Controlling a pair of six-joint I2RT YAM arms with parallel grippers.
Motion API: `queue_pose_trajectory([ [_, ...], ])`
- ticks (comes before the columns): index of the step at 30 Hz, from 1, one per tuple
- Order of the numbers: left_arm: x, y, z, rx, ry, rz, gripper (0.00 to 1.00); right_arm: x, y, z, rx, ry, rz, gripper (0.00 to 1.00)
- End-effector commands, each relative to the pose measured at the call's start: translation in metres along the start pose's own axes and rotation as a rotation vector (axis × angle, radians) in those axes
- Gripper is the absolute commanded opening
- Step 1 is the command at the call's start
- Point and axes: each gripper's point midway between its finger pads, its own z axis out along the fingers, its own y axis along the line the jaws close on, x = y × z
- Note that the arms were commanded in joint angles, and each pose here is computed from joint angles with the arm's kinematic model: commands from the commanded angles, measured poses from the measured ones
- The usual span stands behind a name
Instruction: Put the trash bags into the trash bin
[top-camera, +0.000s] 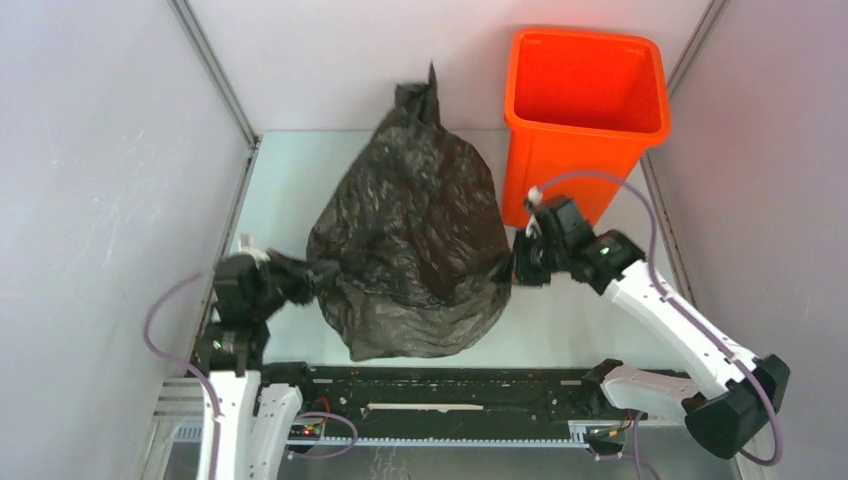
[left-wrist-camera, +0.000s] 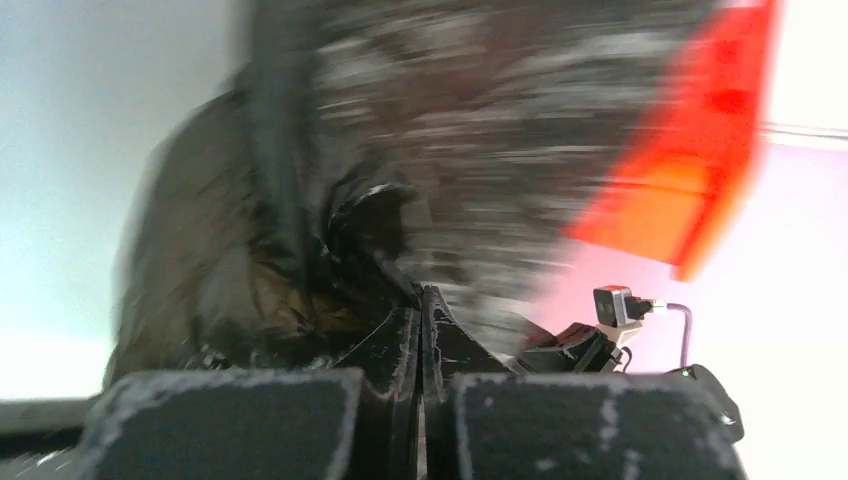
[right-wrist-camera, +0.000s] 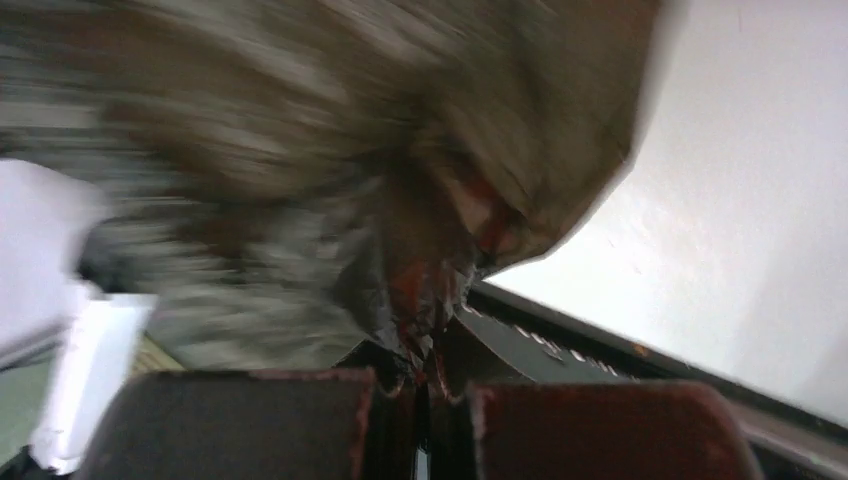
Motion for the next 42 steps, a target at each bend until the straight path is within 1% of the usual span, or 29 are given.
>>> queue_pose_trajectory([
  [1, -0.05, -0.194, -0.051, 0.423, -0.131, 0.284, 0.0, -0.113, 0.107, -0.095, -0.28, -0.375, -0.092, 0.0],
  [2, -0.057, -0.237, -0.069, 0.489, -0.154, 0.352, 0.0, -0.13, 0.126, -0.107, -0.304, -0.392, -0.111, 0.0],
  [3, -0.061, -0.294, -0.108, 0.609, -0.197, 0.427, 0.0, -0.144, 0.147, -0.126, -0.332, -0.406, -0.142, 0.0],
  [4, -0.059, -0.338, -0.142, 0.717, -0.219, 0.474, 0.0, -0.157, 0.169, -0.145, -0.359, -0.432, -0.174, 0.0],
  [5, -0.06, -0.379, -0.169, 0.823, -0.23, 0.504, 0.0, -0.169, 0.198, -0.188, -0.42, -0.508, -0.223, 0.0],
  [6, -0.054, -0.412, -0.206, 0.942, -0.251, 0.523, 0.0, -0.177, 0.218, -0.214, -0.459, -0.556, -0.257, 0.0],
  [7, -0.044, -0.437, -0.246, 1.059, -0.266, 0.538, 0.0, -0.18, 0.233, -0.235, -0.497, -0.594, -0.287, 0.0],
  [8, -0.036, -0.452, -0.275, 1.152, -0.268, 0.538, 0.0, -0.181, 0.245, -0.251, -0.539, -0.623, -0.309, 0.0],
  [9, -0.028, -0.457, -0.295, 1.208, -0.273, 0.556, 0.0, -0.18, 0.253, -0.259, -0.568, -0.636, -0.322, 0.0],
  [10, -0.025, -0.454, -0.298, 1.21, -0.28, 0.573, 0.0, -0.178, 0.257, -0.259, -0.59, -0.632, -0.327, 0.0],
  [11, -0.025, -0.442, -0.289, 1.165, -0.287, 0.582, 0.0, -0.174, 0.257, -0.251, -0.596, -0.607, -0.329, 0.0],
  [12, -0.031, -0.421, -0.263, 1.071, -0.291, 0.574, 0.0, -0.166, 0.253, -0.247, -0.603, -0.597, -0.336, 0.0],
  [13, -0.037, -0.39, -0.233, 0.947, -0.289, 0.537, 0.0, -0.159, 0.245, -0.228, -0.591, -0.563, -0.323, 0.0],
  [14, -0.046, -0.347, -0.191, 0.786, -0.277, 0.486, 0.0, -0.15, 0.231, -0.205, -0.569, -0.521, -0.295, 0.0],
  [16, -0.056, -0.246, -0.12, 0.467, -0.24, 0.397, 0.0, -0.126, 0.197, -0.158, -0.518, -0.432, -0.23, 0.0],
  [17, -0.056, -0.2, -0.093, 0.353, -0.205, 0.365, 0.0, -0.11, 0.176, -0.135, -0.481, -0.381, -0.19, 0.0],
  [18, -0.05, -0.169, -0.08, 0.302, -0.162, 0.347, 0.0, -0.094, 0.154, -0.113, -0.433, -0.33, -0.149, 0.0],
  [19, -0.045, -0.15, -0.073, 0.284, -0.129, 0.331, 0.0, -0.076, 0.131, -0.093, -0.379, -0.28, -0.11, 0.0],
  [20, -0.042, -0.145, -0.074, 0.293, -0.122, 0.327, 0.0, -0.058, 0.112, -0.077, -0.337, -0.229, -0.077, 0.0],
  [21, -0.041, -0.151, -0.081, 0.322, -0.138, 0.347, 0.0, -0.042, 0.098, -0.064, -0.307, -0.179, -0.065, 0.0],
  [23, -0.041, -0.183, -0.103, 0.415, -0.185, 0.421, 0.0, -0.015, 0.084, -0.045, -0.296, -0.083, -0.065, 0.02],
  [24, -0.041, -0.203, -0.113, 0.469, -0.196, 0.465, 0.0, -0.01, 0.083, -0.04, -0.295, -0.063, -0.074, 0.03],
  [26, -0.046, -0.242, -0.13, 0.54, -0.2, 0.556, 0.0, -0.011, 0.091, -0.037, -0.314, -0.063, -0.102, 0.05],
  [28, -0.047, -0.272, -0.141, 0.593, -0.196, 0.622, 0.0, -0.021, 0.098, -0.041, -0.317, -0.09, -0.112, 0.1],
  [31, -0.043, -0.297, -0.147, 0.672, -0.16, 0.631, 0.0, -0.031, 0.107, -0.053, -0.336, -0.133, -0.138, 0.24],
  [34, -0.033, -0.291, -0.136, 0.672, -0.094, 0.574, 0.0, -0.024, 0.112, -0.056, -0.369, -0.11, -0.163, 0.33],
  [36, -0.025, -0.284, -0.127, 0.656, -0.07, 0.55, 0.0, -0.021, 0.106, -0.057, -0.346, -0.109, -0.173, 0.44],
  [39, -0.023, -0.261, -0.108, 0.528, -0.09, 0.525, 0.0, -0.021, 0.094, -0.066, -0.3, -0.152, -0.193, 0.5],
  [42, -0.013, -0.256, -0.094, 0.492, -0.041, 0.522, 0.0, -0.015, 0.096, -0.074, -0.322, -0.157, -0.22, 0.7],
])
